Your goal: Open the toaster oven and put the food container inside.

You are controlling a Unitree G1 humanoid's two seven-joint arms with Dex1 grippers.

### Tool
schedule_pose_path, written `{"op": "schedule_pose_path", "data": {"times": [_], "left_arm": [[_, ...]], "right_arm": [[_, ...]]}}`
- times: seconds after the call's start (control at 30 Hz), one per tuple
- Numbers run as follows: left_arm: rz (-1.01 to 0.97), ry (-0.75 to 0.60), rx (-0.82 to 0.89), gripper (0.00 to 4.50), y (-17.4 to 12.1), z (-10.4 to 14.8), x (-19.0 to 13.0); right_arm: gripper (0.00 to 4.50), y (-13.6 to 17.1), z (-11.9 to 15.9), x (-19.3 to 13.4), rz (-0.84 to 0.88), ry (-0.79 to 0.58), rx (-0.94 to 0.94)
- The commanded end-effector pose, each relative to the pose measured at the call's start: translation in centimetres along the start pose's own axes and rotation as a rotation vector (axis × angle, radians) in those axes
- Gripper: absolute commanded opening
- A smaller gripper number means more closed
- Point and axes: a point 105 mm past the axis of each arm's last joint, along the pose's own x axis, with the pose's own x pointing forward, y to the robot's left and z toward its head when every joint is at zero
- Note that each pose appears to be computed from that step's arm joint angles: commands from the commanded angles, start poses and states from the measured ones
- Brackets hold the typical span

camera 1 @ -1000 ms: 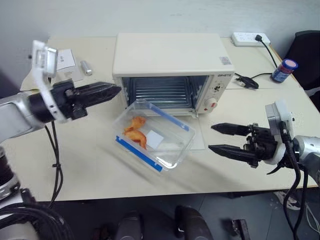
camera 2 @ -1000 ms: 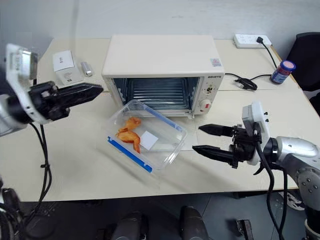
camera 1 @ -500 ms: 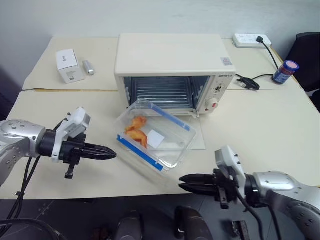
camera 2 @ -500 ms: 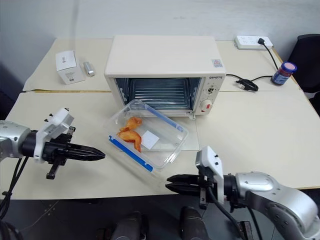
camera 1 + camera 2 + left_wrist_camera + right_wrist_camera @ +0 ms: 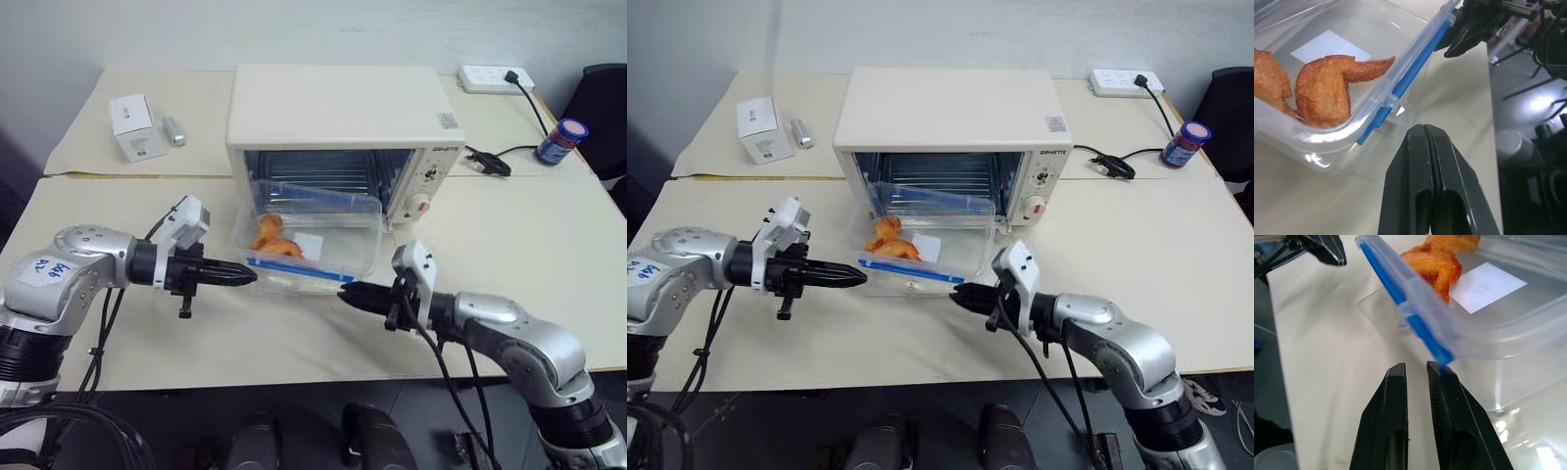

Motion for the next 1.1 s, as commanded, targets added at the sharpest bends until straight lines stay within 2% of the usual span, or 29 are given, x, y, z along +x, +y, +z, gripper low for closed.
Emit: {"op": "schedule_pose_path", "data": {"times": [0.03,0.17,0.5,0.6,0.77,0.83,0.9,1.0,1.1], "left_arm": [[0.077,-0.069,0.029,0.0,0.9,1.1,0.0],[0.131,-0.127,0.034,0.0,1.7,1.6,0.8],[0.466,-0.349,0.039,0.0,7.2,5.1,1.6],[0.498,-0.386,0.036,0.0,7.7,5.9,1.6],[0.341,-0.387,0.049,0.0,3.8,6.7,0.2],[0.281,-0.369,0.058,0.0,2.0,6.7,-0.8],[0.2,-0.336,0.066,0.0,-0.8,6.8,-2.8],[0.128,-0.299,0.071,0.53,-3.6,7.5,-5.2],[0.095,-0.251,0.098,1.4,-5.1,8.0,-6.6]], "right_arm": [[0.7,-0.6,1.4,-0.2,-0.024,-0.047,-0.05],[0.7,-1.4,2.2,0.5,-0.063,-0.084,-0.076],[0.7,-7.5,7.2,4.3,-0.337,-0.258,-0.18],[0.7,-8.3,8.0,5.3,-0.359,-0.281,-0.185],[0.7,-6.5,7.9,4.2,-0.234,-0.266,-0.201],[0.7,-5.6,7.2,3.1,-0.184,-0.23,-0.211],[0.7,-3.8,6.1,0.6,-0.102,-0.183,-0.203],[0.66,-1.8,3.8,-2.9,-0.057,-0.076,-0.165],[0.66,-0.5,1.2,-5.5,-0.064,0.027,-0.111]]}}
